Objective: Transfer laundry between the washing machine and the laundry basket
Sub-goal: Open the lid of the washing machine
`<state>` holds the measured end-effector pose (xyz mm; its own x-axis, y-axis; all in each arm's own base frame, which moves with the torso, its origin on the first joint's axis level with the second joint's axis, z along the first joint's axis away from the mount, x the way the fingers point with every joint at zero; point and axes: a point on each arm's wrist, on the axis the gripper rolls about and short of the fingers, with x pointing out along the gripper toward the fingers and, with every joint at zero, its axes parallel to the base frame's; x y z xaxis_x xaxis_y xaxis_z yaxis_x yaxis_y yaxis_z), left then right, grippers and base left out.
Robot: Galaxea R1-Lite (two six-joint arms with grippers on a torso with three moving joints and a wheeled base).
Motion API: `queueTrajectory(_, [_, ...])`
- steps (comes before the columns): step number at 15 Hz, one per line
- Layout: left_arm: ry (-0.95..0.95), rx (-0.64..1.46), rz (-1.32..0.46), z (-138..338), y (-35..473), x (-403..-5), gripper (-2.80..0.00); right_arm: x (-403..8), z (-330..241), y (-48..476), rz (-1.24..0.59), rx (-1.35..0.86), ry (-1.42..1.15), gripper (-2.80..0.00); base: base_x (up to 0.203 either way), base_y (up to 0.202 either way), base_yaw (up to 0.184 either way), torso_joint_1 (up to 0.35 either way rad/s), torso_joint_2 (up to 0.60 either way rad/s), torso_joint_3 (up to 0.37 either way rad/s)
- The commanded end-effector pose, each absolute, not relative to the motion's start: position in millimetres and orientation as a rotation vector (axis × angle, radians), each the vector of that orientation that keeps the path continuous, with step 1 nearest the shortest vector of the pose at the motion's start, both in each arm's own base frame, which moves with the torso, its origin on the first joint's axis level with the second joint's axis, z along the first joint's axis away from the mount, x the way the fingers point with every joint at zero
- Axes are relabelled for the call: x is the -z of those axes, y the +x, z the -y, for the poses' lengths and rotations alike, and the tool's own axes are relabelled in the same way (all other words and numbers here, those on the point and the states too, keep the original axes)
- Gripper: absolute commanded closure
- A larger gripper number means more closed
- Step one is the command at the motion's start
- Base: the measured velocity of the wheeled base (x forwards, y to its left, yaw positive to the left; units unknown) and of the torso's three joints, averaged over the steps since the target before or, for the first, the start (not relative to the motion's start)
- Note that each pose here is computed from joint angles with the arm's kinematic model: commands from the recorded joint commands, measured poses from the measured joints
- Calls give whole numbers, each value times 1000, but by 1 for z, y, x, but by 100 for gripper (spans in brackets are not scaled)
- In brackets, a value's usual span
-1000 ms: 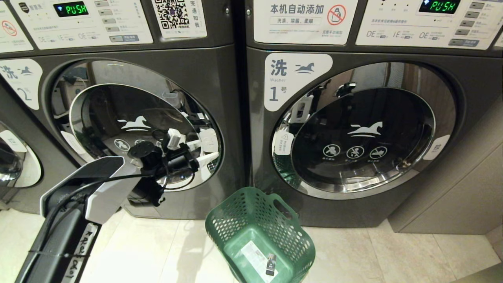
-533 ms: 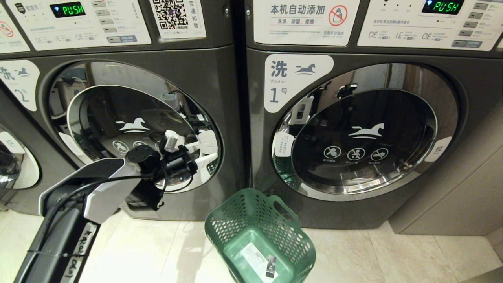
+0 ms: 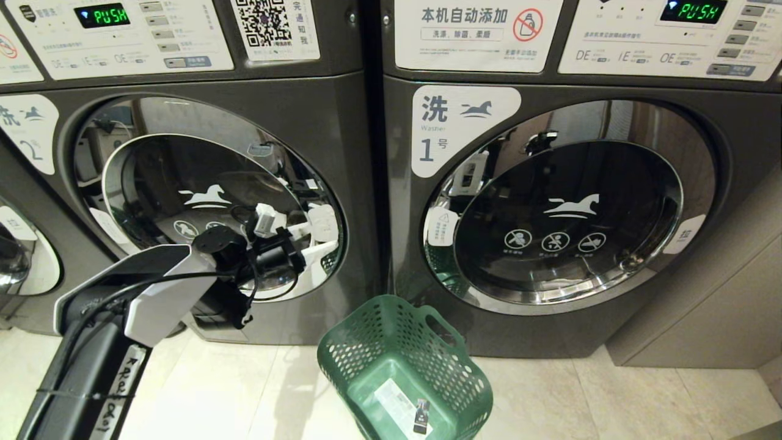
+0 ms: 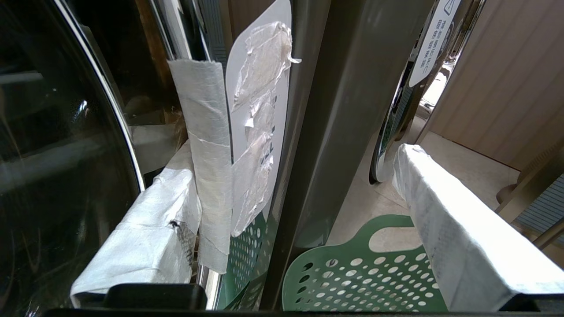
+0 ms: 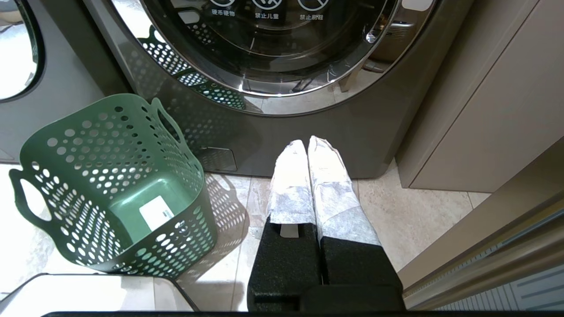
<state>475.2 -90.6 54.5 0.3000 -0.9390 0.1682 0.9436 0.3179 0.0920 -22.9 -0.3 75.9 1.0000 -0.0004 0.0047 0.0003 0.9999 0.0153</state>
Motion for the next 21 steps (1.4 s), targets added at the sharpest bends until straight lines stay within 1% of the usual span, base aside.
queueTrajectory(1, [-22,1292,216,107,471,-59,-280,-76,0,-23,5,0,15,0,0,0,0,0,0,0])
queueTrajectory(7, [-10,1313,164,105,455,-49,-280,-76,0,-23,5,0,15,0,0,0,0,0,0,0])
queueTrajectory(12, [-8,1279,166,95,458,-47,-280,-76,0,-23,5,0,15,0,0,0,0,0,0,0])
queueTrajectory(16, [-11,1176,152,48,466,-42,-280,-76,0,-23,5,0,15,0,0,0,0,0,0,0])
queueTrajectory(21, [5,988,144,-38,468,-34,-280,-76,0,-23,5,0,15,0,0,0,0,0,0,0])
